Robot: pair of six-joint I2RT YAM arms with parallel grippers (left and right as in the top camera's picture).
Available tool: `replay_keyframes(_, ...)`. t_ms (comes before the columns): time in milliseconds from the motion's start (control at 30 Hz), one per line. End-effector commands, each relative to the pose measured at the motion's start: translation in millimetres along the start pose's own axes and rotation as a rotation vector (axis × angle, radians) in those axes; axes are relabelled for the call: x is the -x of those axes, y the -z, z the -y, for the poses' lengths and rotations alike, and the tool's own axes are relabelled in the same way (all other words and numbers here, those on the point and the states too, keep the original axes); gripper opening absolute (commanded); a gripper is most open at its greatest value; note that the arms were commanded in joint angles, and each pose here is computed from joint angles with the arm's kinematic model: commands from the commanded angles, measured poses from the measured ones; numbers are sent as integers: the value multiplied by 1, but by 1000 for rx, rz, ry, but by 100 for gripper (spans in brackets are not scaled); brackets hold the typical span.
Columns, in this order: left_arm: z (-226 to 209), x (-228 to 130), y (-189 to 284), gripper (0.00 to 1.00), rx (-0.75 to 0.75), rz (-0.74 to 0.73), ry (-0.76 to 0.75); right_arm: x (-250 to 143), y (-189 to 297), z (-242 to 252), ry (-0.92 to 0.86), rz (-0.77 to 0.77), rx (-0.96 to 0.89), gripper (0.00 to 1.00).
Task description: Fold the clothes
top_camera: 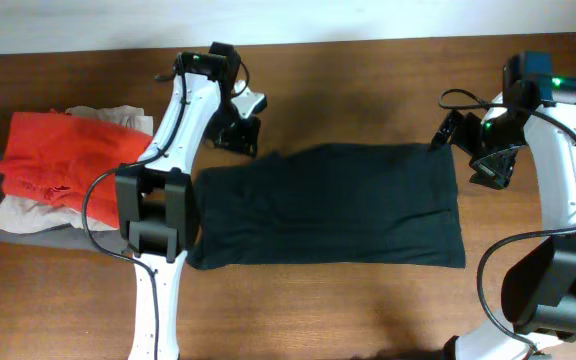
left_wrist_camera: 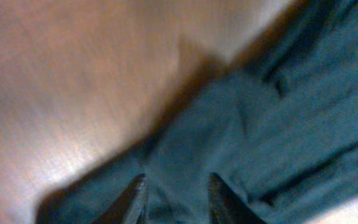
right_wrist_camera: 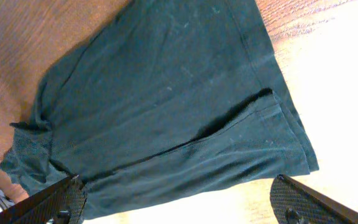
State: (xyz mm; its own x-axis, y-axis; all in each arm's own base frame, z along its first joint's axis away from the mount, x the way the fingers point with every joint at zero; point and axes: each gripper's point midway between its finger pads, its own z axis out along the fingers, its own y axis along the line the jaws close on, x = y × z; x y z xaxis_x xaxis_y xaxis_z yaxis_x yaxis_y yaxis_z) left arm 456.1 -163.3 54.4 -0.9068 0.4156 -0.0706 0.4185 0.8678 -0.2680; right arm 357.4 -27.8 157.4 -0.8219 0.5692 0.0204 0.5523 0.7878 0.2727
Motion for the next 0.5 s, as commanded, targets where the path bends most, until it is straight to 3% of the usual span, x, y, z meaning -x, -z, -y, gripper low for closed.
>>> replay_keyframes(0,10,11,-23,47,-28,9,-33,1,10,-3,12,33,2,99)
replay_keyframes(167,24,23,-52,54,-37,19,-104,1,10,-3,11,32,1,99)
replay_keyframes(367,38,24,-60,53,-39,14,-173,1,10,-3,11,32,1,99)
replay_keyframes(433,38,24,-61,42,-36,11,-173,1,10,-3,11,32,1,99)
replay_keyframes(467,38,23,-61,30,-36,10,-173,1,10,-3,11,32,1,99)
